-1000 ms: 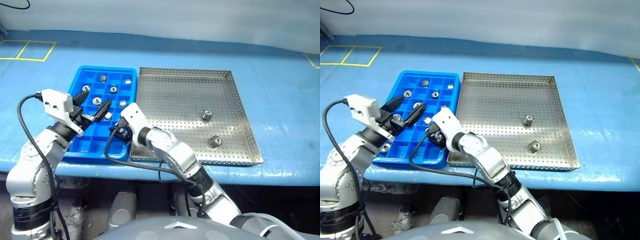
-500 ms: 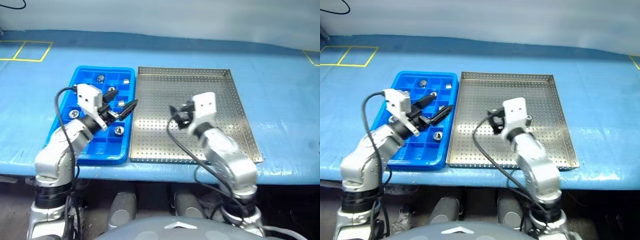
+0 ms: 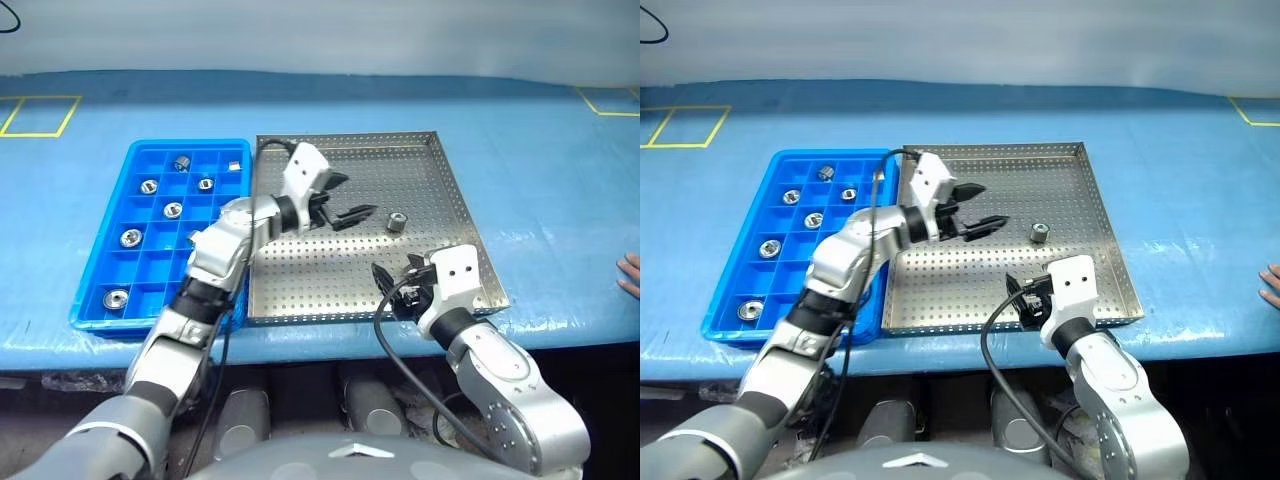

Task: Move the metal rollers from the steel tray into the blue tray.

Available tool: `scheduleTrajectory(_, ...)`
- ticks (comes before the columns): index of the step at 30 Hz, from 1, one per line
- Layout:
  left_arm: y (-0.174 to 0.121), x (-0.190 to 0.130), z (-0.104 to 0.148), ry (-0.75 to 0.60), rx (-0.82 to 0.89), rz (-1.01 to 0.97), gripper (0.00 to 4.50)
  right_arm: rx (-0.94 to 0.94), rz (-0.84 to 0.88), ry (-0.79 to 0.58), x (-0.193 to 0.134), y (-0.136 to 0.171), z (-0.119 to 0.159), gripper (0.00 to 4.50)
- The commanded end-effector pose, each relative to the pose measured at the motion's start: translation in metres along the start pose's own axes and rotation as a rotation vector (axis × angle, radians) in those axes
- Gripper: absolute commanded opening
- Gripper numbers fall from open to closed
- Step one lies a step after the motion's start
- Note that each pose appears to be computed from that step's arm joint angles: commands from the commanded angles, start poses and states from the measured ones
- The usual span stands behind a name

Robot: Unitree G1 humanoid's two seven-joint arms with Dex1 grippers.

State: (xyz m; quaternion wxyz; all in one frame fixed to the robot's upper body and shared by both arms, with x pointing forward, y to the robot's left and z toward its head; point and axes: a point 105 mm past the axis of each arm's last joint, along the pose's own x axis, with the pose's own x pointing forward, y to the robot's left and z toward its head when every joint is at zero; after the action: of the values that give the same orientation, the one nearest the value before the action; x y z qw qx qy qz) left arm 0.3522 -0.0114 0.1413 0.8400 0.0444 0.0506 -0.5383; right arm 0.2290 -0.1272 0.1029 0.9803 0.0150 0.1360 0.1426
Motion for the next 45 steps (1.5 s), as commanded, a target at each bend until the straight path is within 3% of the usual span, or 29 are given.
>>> scheduleTrajectory(1, -0.005, 0.023, -0.006, 0.055, 0.058, -0.049, 4.5, -0.011, -0.044, -0.071, -0.01, -0.002, 0.013, 3.49)
scheduleTrajectory(7, -0.002, 0.054, -0.02, 0.133, 0.105, -0.007, 4.5, 0.003, -0.082, -0.063, -0.016, -0.005, 0.009, 3.49)
scheduleTrajectory(15, 0.009, 0.075, -0.024, 0.138, 0.046, 0.138, 4.5, 0.012, -0.087, -0.064, -0.016, -0.003, 0.007, 3.49)
scheduleTrajectory(22, 0.027, 0.076, -0.032, 0.166, -0.046, 0.303, 4.5, 0.012, -0.091, -0.062, -0.015, -0.004, 0.007, 3.49)
scheduleTrajectory(35, 0.016, 0.074, -0.053, 0.263, -0.167, 0.216, 4.5, 0.014, -0.088, -0.069, -0.01, -0.004, 0.008, 3.49)
scheduleTrajectory(38, 0.017, 0.074, -0.054, 0.269, -0.168, 0.226, 3.92, 0.014, -0.09, -0.073, -0.008, -0.005, 0.009, 3.52)
scheduleTrajectory(45, 0.028, 0.069, -0.033, 0.159, -0.234, 0.244, 1.72, 0.01, -0.079, -0.082, -0.004, -0.004, 0.013, 3.52)
